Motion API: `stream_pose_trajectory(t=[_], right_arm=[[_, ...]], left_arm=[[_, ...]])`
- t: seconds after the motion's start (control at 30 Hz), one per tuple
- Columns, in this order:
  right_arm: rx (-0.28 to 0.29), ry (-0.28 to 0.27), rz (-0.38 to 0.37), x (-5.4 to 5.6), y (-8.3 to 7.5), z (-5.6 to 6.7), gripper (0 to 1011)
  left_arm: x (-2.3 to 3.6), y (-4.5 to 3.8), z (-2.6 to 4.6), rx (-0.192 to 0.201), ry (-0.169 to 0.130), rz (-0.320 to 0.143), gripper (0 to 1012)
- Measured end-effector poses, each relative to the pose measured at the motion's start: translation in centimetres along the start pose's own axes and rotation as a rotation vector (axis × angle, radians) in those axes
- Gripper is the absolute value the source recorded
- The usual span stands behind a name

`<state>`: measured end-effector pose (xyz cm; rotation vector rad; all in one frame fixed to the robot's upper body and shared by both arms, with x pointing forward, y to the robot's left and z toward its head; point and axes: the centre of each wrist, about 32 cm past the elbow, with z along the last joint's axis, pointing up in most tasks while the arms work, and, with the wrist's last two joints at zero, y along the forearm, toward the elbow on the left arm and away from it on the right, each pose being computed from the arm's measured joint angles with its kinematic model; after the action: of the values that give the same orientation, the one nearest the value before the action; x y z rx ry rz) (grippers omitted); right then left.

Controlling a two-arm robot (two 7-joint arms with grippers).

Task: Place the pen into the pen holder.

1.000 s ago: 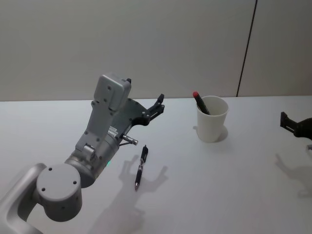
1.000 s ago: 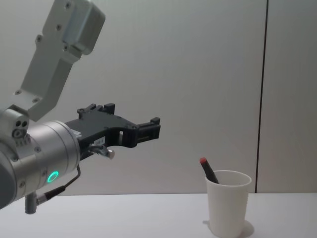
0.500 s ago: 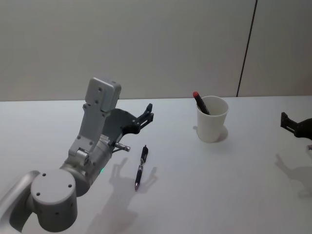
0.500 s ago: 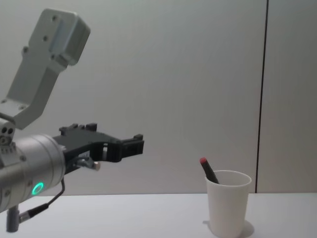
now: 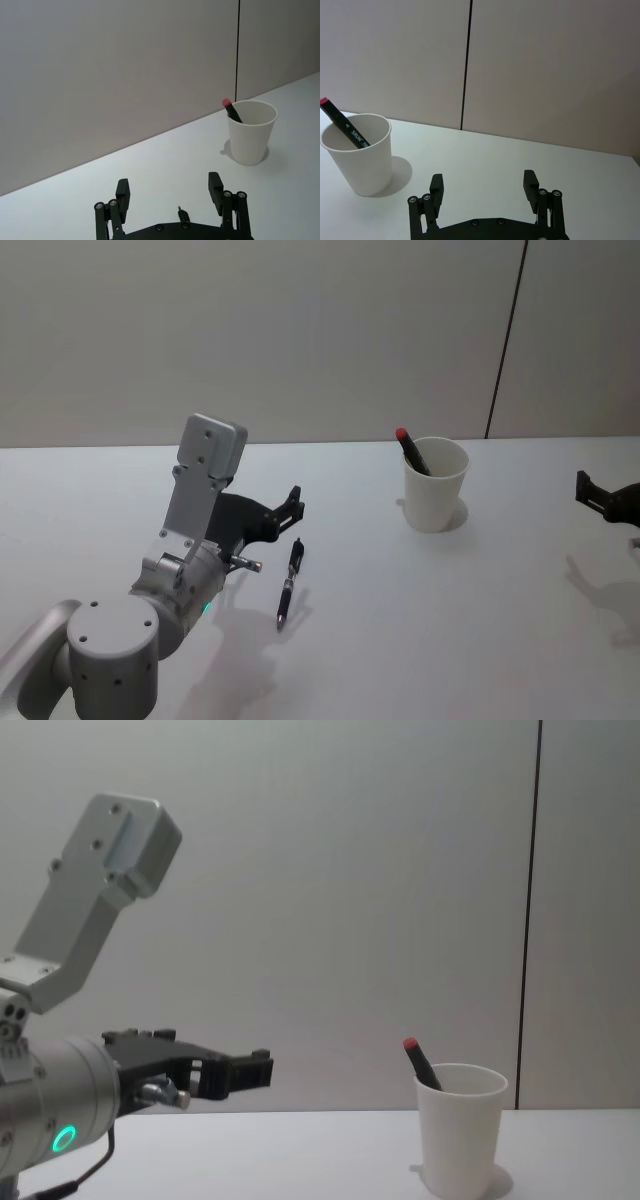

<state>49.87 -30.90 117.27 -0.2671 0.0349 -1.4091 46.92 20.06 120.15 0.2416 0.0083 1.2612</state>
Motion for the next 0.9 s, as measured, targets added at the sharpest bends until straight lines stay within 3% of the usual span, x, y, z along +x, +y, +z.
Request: stream_pose_trajectory(t=[0.33, 0.9], right_arm=[[0.000, 0.000, 0.000, 0.00, 0.00, 0.00, 1001], [0.000, 0.000, 0.000, 0.00, 0.00, 0.00, 1001]], left_arm=[[-0.39, -0.24, -0.23, 0.094, 0.018, 0.003, 1000], [-0.71, -0.89, -0.73, 0.221, 0.046, -0.017, 1000]])
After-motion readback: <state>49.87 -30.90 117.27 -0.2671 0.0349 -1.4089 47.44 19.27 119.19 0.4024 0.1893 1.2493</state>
